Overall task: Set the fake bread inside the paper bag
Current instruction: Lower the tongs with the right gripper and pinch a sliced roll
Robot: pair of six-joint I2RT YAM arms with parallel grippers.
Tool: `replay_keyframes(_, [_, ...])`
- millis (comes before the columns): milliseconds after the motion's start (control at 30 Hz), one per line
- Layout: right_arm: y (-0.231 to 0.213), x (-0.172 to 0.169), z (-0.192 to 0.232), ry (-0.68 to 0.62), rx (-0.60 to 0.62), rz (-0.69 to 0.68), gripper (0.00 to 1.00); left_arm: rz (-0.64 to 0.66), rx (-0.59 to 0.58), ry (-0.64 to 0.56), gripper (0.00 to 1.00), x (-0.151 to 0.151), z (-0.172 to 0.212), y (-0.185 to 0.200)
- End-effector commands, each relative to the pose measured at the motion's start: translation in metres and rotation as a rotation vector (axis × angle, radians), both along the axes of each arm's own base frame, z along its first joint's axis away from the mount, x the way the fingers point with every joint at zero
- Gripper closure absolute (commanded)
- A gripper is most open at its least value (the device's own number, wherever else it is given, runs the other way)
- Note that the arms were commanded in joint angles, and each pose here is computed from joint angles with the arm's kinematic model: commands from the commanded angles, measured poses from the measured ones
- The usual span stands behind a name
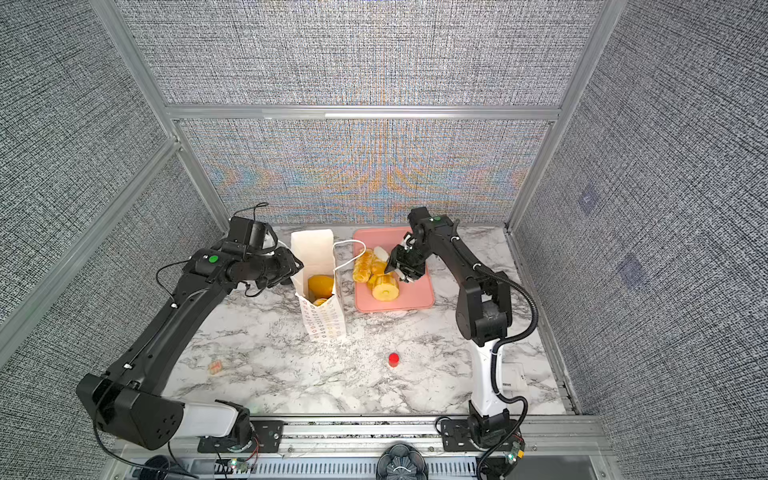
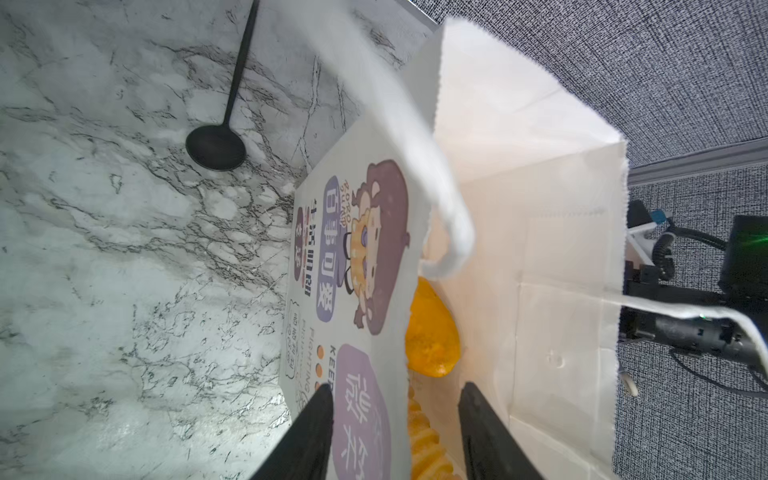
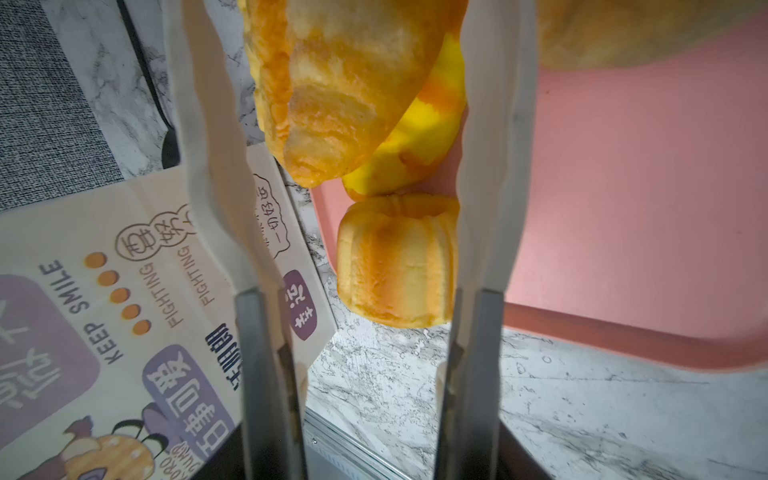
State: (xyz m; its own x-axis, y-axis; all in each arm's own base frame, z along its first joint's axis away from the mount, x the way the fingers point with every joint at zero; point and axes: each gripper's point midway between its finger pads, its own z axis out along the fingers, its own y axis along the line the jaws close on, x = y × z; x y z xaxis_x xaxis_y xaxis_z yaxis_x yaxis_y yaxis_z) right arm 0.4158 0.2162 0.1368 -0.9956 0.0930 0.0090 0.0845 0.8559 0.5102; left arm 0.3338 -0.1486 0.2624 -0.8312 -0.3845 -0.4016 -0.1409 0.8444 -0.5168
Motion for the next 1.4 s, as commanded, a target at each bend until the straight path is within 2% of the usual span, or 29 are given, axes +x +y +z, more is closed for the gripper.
replay_keyframes(0, [-0.001,-0.002,-0.002,0.015,-0.017,0.001,0.42,0.006,-0.001,-0.018,0.49,0.0,0.002,0.002])
replay_keyframes(300, [0.004,0.003,-0.012,0.033,-0.031,0.022,0.44,0.01,0.007,-0.011,0.49,-0.006,0.0,0.005])
replay_keyframes(767, [0.006,0.01,-0.022,0.049,-0.04,0.025,0.48,-0.01,0.014,-0.007,0.49,0.0,-0.002,0.001])
replay_keyframes(900, [0.006,0.012,-0.023,0.05,-0.043,0.023,0.52,-0.012,0.016,-0.006,0.49,0.001,-0.003,0.001])
replay_keyframes(1367, [-0.002,0.012,-0.012,0.017,-0.062,0.018,0.59,-0.01,0.016,-0.006,0.49,-0.001,-0.002,0.002])
